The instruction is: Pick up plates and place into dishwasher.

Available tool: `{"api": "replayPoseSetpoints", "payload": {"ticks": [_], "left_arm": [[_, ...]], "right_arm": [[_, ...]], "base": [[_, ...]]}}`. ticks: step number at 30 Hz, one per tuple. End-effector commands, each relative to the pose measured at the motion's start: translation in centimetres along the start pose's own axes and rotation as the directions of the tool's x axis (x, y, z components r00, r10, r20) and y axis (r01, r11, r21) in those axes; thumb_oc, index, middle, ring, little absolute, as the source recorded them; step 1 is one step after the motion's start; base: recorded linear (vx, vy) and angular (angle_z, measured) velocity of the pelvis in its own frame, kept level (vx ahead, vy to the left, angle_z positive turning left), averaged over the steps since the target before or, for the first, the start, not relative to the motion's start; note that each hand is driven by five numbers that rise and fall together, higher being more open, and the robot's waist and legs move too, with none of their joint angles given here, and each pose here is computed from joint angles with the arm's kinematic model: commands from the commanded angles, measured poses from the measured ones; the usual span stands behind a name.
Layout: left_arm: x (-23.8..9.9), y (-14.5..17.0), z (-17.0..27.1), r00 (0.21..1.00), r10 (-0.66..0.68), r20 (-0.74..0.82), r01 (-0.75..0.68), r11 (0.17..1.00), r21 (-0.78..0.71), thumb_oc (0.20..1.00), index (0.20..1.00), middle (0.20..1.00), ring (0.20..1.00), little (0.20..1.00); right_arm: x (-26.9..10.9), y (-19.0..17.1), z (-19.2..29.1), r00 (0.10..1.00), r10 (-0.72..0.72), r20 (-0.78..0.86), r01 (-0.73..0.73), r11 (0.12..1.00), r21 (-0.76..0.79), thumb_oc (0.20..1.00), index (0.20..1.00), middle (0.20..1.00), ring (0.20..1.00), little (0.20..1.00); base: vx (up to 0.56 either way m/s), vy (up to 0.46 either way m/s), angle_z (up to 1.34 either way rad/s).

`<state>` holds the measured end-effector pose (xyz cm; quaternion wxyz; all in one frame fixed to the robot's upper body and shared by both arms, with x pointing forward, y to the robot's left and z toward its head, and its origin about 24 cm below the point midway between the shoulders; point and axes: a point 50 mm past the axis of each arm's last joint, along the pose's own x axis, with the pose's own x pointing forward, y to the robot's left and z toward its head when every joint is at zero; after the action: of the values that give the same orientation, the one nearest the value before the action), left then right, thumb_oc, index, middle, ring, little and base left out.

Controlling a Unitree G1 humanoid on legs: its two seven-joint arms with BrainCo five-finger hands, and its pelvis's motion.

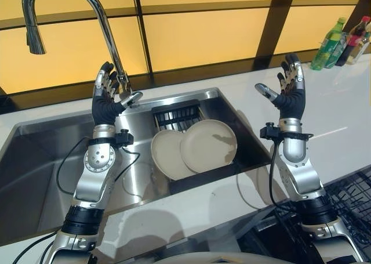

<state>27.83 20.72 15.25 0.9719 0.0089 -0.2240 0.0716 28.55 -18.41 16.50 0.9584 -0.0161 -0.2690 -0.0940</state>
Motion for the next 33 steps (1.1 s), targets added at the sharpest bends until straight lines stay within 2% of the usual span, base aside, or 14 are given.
{"api": "replayPoseSetpoints", "payload": {"ticks": [1, 7, 17, 26, 33], "left_arm": [[1.2, -0.5, 0.6, 0.999, -0.023, 0.029, 0.024, 0.999, -0.041, 1.000, 1.000, 1.000, 1.000, 1.000], [1.4, -0.5, 0.9, 0.997, -0.048, 0.056, 0.047, 0.999, 0.013, 1.000, 1.000, 1.000, 1.000, 1.000], [2.5, -0.6, 1.2, 0.974, -0.227, 0.009, 0.220, 0.953, 0.209, 1.000, 1.000, 1.000, 1.000, 1.000], [3.4, -0.2, 0.6, 0.944, -0.320, -0.079, 0.330, 0.905, 0.268, 1.000, 1.000, 1.000, 1.000, 1.000], [4.8, 0.7, 0.5, 0.936, -0.335, -0.105, 0.350, 0.881, 0.319, 1.000, 1.000, 1.000, 1.000, 1.000]], "right_arm": [[0.6, -0.7, 2.2, 0.993, -0.007, 0.119, 0.004, 1.000, 0.026, 1.000, 1.000, 1.000, 1.000, 1.000], [0.6, -0.8, 2.2, 0.993, -0.006, 0.118, 0.002, 1.000, 0.027, 1.000, 1.000, 1.000, 1.000, 1.000], [0.8, -0.8, 2.2, 0.994, 0.014, 0.108, -0.017, 0.999, 0.027, 1.000, 1.000, 1.000, 1.000, 1.000], [1.3, -0.9, 2.1, 0.995, 0.048, 0.084, -0.048, 0.999, 0.003, 1.000, 1.000, 1.000, 1.000, 1.000], [2.3, -0.5, 2.3, 0.992, 0.070, 0.105, -0.069, 0.998, -0.011, 1.000, 1.000, 1.000, 1.000, 1.000]], "base": [[0.00, 0.000, 0.00], [0.00, -0.013, 0.00], [-0.01, -0.073, -0.03], [0.00, -0.092, -0.04], [0.02, 0.021, -0.24]]}}
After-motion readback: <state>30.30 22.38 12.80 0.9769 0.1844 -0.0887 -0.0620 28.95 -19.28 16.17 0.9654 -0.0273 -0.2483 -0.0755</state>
